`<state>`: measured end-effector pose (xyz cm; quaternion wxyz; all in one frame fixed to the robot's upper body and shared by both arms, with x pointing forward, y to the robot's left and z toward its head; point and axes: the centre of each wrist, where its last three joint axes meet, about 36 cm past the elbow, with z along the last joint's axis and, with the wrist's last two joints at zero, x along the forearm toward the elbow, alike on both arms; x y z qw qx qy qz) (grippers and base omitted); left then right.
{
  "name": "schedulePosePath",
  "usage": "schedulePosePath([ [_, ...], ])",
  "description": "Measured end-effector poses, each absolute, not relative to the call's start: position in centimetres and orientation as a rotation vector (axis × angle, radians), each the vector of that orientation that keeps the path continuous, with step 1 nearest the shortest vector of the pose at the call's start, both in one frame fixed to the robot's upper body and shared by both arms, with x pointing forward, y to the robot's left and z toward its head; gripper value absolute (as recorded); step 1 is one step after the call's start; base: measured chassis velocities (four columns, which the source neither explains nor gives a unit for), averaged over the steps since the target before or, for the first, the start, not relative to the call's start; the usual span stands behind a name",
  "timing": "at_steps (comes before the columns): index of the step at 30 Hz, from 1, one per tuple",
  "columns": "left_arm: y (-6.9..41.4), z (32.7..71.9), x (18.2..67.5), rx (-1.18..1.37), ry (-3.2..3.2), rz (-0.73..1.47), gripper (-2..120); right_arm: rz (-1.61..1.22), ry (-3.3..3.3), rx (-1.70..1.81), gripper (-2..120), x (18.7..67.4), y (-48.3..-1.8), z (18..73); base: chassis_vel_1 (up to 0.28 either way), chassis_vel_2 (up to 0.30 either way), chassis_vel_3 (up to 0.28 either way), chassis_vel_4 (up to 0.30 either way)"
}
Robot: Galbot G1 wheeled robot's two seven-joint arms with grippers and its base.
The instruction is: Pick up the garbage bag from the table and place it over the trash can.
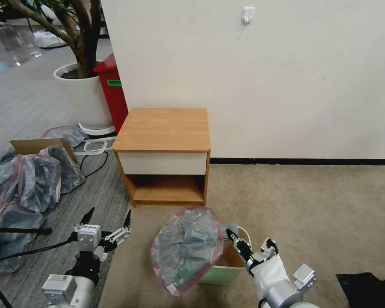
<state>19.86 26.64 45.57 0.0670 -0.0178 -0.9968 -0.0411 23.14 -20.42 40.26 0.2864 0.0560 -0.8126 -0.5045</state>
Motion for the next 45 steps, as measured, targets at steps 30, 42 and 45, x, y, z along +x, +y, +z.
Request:
schedulePosePath([
  [30, 26.5, 45.7, 19.8, -0.045, -3.015, -0.115, 100, -1.188, -2.191, 0.197, 59, 22.5, -23.1, 41.6, 0.0, 0.0, 0.0, 0.0],
  [42, 25.2, 45.4, 19.9, -0.139, -2.996, -0.073, 100, -1.167, -2.294, 0.147, 99, 21.8, -23.5, 43.5, 0.0, 0.0, 0.0, 0.0],
  [45, 24.4, 45.3, 20.1, -0.198, -2.968, -0.052, 100, -1.164, -2.317, 0.15, 100, 21.7, -23.1, 43.9, 0.0, 0.0, 0.0, 0.0],
])
